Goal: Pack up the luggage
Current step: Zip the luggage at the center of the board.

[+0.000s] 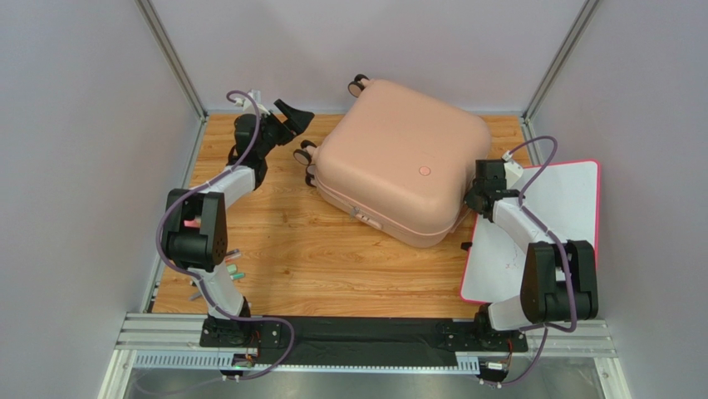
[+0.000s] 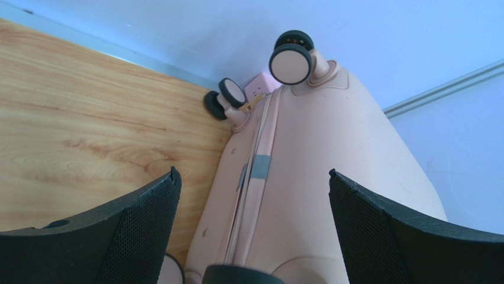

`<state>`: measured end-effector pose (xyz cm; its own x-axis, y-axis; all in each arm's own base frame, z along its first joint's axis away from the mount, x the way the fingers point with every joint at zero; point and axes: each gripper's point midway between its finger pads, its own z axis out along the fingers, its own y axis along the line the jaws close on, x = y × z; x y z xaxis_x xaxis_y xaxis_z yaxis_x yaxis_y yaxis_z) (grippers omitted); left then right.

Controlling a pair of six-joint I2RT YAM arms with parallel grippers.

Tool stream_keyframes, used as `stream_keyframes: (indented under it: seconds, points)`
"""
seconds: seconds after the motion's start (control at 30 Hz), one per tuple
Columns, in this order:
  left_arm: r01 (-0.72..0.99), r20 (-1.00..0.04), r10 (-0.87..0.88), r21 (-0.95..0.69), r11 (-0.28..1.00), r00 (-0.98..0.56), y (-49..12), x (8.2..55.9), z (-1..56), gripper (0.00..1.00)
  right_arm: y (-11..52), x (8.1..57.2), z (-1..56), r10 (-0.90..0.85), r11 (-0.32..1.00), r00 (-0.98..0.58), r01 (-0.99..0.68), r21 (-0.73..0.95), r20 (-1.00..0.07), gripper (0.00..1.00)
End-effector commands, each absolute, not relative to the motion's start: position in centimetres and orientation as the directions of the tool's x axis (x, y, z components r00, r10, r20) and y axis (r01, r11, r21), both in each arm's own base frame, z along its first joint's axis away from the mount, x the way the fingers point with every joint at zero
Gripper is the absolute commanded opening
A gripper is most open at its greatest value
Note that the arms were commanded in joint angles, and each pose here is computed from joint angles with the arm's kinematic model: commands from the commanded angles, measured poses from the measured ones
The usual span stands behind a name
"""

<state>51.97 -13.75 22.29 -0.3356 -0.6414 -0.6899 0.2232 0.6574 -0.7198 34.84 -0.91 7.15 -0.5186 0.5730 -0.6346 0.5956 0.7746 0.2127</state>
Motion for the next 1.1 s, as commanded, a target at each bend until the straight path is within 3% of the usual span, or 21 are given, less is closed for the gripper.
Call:
stream_keyframes:
  seconds: [0.0, 0.17, 0.4, 0.83, 1.07]
  points:
    - [0.314, -0.703, -0.618, -0.71, 0.63, -0.351, -14.9, 52.9, 24.3, 1.0, -2.4, 32.9, 3.6, 0.562, 0.768, -0.605, 0.635, 0.084, -0.564, 0.0]
    - [0.23, -0.659, -0.595, -0.736, 0.637, -0.46, -15.4, 52.5, 20.7, 1.0, -2.0, 32.8, 3.5, 0.574, 0.769, -0.607, 0.63, 0.107, -0.55, 0.0]
    - [0.221, -0.533, -0.624, -0.832, 0.508, -0.572, -17.7, 48.9, 17.2, 1.0, -1.5, 32.8, 3.2, 0.57, 0.78, -0.62, 0.614, 0.119, -0.538, 0.0]
    - [0.405, -0.498, -0.714, -0.857, 0.318, -0.492, -19.2, 44.8, 23.7, 1.0, -1.2, 32.5, 2.5, 0.564, 0.792, -0.643, 0.599, 0.118, -0.518, 0.0]
    - [0.517, -0.528, -0.723, -0.811, 0.273, -0.446, -19.9, 43.0, 27.9, 1.0, -1.0, 32.5, 1.9, 0.563, 0.796, -0.657, 0.594, 0.115, -0.502, 0.0]
